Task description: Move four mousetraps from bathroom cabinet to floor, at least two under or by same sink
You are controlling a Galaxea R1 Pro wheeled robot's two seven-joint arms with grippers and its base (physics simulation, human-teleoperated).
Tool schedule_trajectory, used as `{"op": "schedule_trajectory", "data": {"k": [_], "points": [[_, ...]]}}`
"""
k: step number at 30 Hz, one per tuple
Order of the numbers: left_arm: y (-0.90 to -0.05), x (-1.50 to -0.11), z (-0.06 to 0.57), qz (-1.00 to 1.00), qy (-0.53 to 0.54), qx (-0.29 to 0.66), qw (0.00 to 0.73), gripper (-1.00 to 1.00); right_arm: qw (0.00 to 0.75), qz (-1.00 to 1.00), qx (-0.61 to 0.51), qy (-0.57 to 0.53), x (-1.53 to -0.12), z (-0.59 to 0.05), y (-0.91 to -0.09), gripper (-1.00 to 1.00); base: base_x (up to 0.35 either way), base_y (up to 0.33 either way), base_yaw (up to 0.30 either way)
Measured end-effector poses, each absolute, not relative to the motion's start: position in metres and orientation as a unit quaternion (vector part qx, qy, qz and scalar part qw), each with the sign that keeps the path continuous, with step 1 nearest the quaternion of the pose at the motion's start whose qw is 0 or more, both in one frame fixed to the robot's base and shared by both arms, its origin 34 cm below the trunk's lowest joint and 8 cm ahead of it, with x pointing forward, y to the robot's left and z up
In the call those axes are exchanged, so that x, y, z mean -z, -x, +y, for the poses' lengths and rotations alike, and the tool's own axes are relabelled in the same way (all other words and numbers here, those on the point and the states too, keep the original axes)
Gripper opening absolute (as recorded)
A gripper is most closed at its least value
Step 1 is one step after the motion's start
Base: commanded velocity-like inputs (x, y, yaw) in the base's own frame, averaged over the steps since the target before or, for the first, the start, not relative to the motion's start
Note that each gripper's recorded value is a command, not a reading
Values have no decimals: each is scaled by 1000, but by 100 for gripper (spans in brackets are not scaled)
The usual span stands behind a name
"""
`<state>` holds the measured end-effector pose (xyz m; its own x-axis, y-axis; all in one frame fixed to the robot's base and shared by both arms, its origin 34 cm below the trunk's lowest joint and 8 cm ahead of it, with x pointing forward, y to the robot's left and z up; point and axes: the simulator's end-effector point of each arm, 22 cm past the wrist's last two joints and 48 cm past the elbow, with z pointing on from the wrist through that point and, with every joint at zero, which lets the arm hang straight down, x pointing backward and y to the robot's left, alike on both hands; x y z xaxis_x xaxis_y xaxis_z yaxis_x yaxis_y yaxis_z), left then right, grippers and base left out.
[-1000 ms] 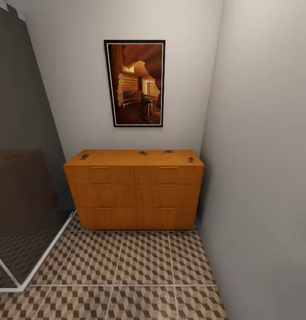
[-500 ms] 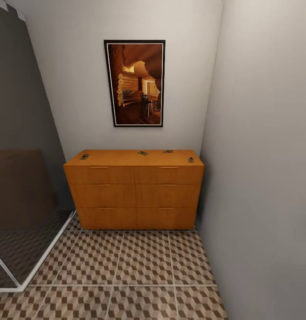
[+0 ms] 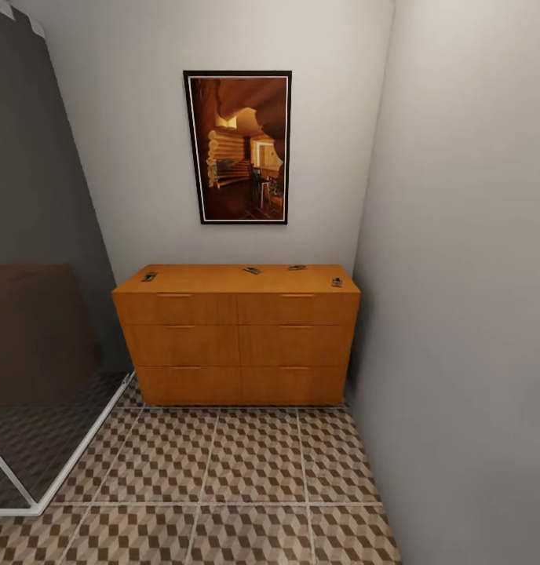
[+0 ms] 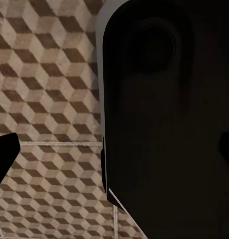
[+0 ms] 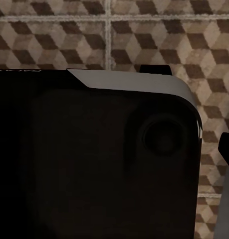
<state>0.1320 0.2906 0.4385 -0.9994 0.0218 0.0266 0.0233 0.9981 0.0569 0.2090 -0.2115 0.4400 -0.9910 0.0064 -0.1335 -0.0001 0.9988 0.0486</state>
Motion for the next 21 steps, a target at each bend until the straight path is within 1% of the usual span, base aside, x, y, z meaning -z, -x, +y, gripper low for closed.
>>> {"op": "schedule_trajectory", "data": {"k": [21], "points": [[-132,-439,291,-999,11,29,13,100,68,997,-25,-1,-440,-211,-210,100,0,0,0]]}}
